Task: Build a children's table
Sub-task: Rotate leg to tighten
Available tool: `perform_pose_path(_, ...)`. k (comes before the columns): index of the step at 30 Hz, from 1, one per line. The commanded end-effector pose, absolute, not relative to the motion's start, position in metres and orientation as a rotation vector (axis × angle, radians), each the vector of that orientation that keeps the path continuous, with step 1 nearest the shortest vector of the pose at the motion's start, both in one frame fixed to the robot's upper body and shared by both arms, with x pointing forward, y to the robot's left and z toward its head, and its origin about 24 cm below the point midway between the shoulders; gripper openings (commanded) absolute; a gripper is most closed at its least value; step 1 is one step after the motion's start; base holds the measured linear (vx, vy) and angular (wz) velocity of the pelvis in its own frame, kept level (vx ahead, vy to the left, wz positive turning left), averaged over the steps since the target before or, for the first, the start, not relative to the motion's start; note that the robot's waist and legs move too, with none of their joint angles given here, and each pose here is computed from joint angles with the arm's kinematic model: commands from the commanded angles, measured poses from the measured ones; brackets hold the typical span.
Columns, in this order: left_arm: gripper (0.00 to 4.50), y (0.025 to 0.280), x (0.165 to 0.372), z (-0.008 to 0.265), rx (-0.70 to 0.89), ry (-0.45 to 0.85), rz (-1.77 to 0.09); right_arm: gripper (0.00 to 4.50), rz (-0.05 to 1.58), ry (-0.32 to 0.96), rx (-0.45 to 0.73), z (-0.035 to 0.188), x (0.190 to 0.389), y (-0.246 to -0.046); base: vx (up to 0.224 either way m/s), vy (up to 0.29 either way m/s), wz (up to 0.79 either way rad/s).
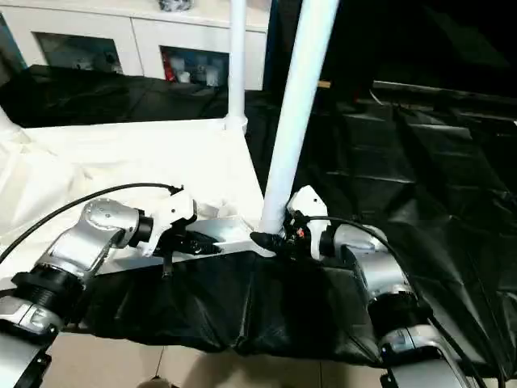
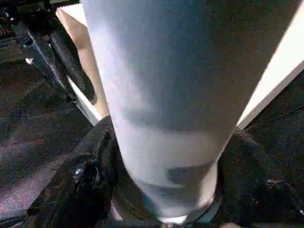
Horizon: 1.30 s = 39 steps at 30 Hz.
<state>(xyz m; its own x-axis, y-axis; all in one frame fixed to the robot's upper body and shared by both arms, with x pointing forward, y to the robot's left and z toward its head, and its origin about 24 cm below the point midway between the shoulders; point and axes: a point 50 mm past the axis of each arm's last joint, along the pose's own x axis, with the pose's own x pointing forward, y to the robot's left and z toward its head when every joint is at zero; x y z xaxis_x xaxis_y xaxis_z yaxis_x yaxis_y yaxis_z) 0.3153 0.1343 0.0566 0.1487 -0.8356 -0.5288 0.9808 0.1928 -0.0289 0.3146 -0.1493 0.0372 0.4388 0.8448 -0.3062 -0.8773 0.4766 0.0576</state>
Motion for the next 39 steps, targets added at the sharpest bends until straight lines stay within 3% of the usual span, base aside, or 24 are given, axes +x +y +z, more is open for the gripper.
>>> perform_pose_path(1,0.00,0.131,0.307,0.050,0.272,0.475,-1.391,2.64,1.065,0.311,-0.120,0.038,0.317,-0.151,0.000,0.000,0.00)
perform_pose_path(13,0.00,0.130,0.300,0.035,0.344,0.557,-1.379,2.62,1.010,0.349,-0.017,0.018,0.311,-0.136,0.000,0.000,0.00)
perform_pose_path(19,0.00,0.090,0.315,0.029,0.371,0.541,-1.236,2.62,0.538,0.405,0.061,-0.015,0.317,-0.105,0.000,0.000,0.00)
perform_pose_path(22,0.00,0.073,0.321,0.029,0.361,0.514,-1.169,2.62,0.486,0.414,0.077,-0.016,0.321,-0.087,0.000,0.000,0.00)
perform_pose_path(27,0.00,0.055,0.325,0.028,0.385,0.493,-1.130,2.62,0.557,0.356,0.020,-0.001,0.327,-0.055,0.000,0.000,0.00)
perform_pose_path(28,0.00,0.056,0.326,0.028,0.397,0.495,-1.131,2.62,0.565,0.342,0.013,0.001,0.328,-0.054,0.000,0.000,0.00)
perform_pose_path(30,0.00,0.060,0.326,0.028,0.415,0.500,-1.133,3.18,0.563,0.315,0.003,0.004,0.330,-0.059,0.000,0.000,0.00)
perform_pose_path(35,0.00,0.084,0.322,0.027,0.432,0.509,-1.197,3.68,0.626,0.256,0.020,0.012,0.336,-0.086,0.000,0.000,0.00)
perform_pose_path(39,0.00,0.101,0.315,0.033,0.400,0.468,-1.297,3.92,0.734,0.228,-0.056,0.018,0.335,-0.108,0.000,0.000,0.00)
